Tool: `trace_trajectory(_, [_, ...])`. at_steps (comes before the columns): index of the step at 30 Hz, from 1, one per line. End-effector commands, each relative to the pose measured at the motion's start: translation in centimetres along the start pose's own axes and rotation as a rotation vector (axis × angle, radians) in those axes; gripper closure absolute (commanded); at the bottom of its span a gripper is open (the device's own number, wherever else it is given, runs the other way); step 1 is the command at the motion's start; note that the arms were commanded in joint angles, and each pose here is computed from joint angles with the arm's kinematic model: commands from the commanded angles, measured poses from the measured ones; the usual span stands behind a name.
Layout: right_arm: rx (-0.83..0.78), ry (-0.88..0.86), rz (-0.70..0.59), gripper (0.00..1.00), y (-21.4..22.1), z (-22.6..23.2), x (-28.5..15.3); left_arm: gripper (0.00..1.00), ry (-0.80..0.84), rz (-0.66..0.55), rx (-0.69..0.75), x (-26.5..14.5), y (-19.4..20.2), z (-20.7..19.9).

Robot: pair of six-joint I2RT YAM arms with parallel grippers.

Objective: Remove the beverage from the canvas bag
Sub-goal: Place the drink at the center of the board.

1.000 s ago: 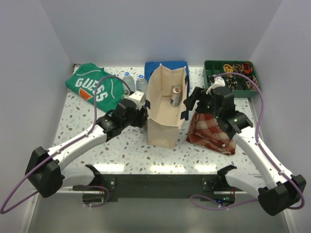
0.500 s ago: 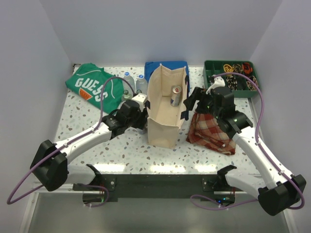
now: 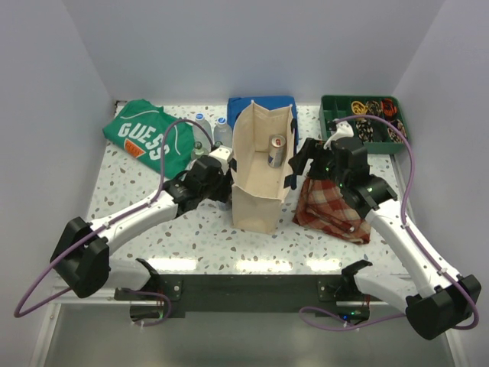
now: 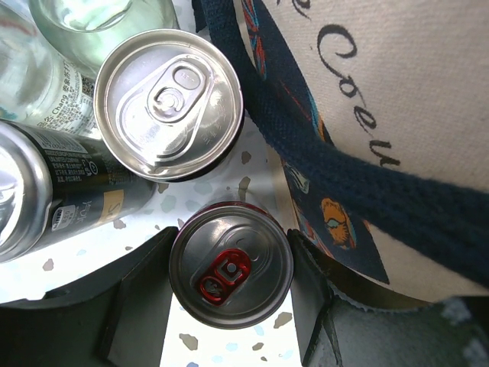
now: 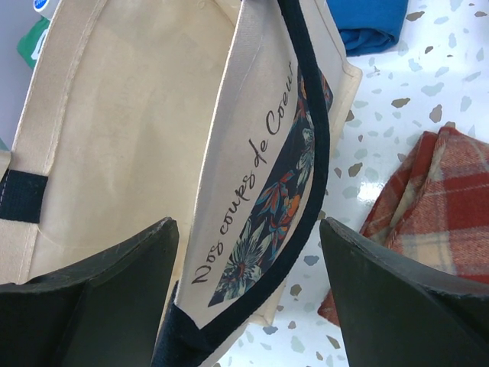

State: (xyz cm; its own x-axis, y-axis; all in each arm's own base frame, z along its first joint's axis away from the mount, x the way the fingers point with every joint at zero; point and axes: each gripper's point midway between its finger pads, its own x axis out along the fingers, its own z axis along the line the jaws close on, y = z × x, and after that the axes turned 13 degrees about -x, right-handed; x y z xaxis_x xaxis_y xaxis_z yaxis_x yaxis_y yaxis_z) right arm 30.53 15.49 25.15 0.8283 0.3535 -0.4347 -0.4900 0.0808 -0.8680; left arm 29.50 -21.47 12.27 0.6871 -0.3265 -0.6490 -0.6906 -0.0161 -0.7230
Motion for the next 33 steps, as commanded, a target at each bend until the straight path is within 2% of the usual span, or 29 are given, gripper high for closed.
trace_trajectory(1, [-0.011,0.022,-0.035,0.21,-0.8,-0.5,-0.4,1.0,0.056,-0.137,-0.034,-0.6,-4.4,-2.0])
trace_trajectory(5, [-0.012,0.018,-0.032,0.21,-0.7,-0.4,-0.3,0.99,0.045,-0.117,-0.034,-0.2,-3.9,-1.8])
trace_trajectory(8, [-0.011,0.015,-0.03,0.2,-0.7,-0.4,-0.2,0.84,0.038,-0.11,-0.035,-0.1,-3.7,-1.7])
trace_trajectory(9, [-0.012,0.014,-0.028,0.2,-0.6,-0.3,-0.2,0.75,0.033,-0.108,-0.039,-0.1,-3.6,-1.6])
trace_trajectory(12, [-0.01,0.011,-0.032,0.2,-0.7,-0.3,-0.3,0.64,0.038,-0.117,-0.043,-0.4,-4.1,-1.8])
trace_trajectory(20, [-0.013,0.013,-0.031,0.2,-0.7,-0.3,-0.3,0.45,0.025,-0.126,-0.043,-0.8,-4.5,-1.7])
trace_trajectory(26, [-0.013,0.013,-0.032,0.19,-0.7,-0.3,-0.4,0.34,0.027,-0.123,-0.044,-0.9,-4.6,-1.7])
trace_trajectory(33, [-0.014,0.016,-0.032,0.19,-0.7,-0.4,-0.5,0.32,0.02,-0.118,-0.042,-1.0,-4.5,-1.6])
